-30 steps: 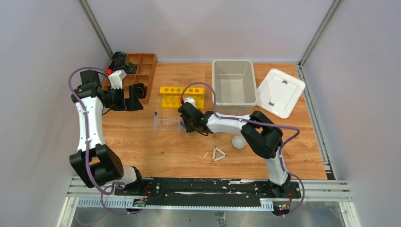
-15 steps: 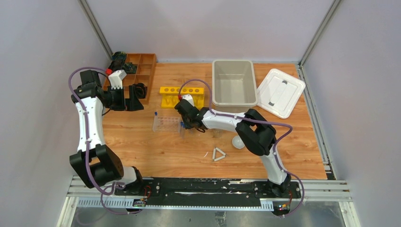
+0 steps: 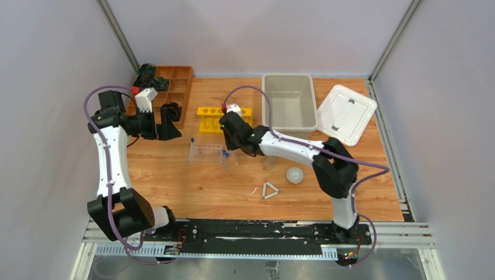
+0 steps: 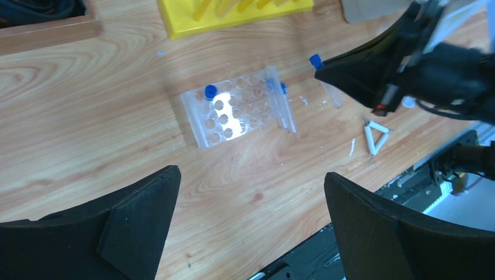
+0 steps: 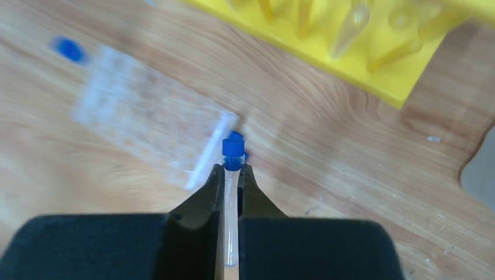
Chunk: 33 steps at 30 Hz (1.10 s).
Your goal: Organize the chemistry lab equipment
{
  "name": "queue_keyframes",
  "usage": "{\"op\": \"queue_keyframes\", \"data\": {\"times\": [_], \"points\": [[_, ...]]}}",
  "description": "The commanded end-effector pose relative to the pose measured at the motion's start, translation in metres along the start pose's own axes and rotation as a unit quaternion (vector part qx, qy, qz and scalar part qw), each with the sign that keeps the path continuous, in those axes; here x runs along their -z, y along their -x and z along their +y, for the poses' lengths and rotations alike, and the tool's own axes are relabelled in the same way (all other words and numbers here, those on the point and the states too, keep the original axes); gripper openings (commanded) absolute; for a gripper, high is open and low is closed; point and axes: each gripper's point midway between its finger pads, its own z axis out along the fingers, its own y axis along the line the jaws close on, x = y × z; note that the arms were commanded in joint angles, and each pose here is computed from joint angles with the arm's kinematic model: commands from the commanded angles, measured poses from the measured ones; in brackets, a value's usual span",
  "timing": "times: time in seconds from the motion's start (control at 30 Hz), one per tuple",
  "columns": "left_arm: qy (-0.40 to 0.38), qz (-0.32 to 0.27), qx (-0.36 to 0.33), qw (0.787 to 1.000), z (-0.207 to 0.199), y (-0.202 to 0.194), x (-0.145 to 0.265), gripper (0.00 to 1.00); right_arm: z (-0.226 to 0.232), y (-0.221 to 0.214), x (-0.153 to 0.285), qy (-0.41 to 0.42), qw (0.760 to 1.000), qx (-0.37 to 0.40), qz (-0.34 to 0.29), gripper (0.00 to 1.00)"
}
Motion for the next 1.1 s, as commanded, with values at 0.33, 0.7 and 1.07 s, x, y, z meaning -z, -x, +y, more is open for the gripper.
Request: {"op": "queue_keyframes", "data": {"times": [0.33, 0.7, 1.07], "points": [[-0.142, -0.026, -0.032, 0.989, -0.064, -0.009, -0.005, 0.85, 0.128, 0.158, 0.123, 0.286, 0.914, -0.133, -0.255, 0.0], [-0.187, -0.031, -0.034, 0.981, -0.08, -0.007, -0.006, 0.62, 0.163, 0.166, 0.146, 0.368, 0.875, -0.17, -0.265, 0.0], [-0.195, -0.026, -0.034, 0.98, -0.082, -0.01, -0.009, 0.31, 0.174, 0.162, 0.145, 0.389, 0.865, -0.177, -0.262, 0.0]]}}
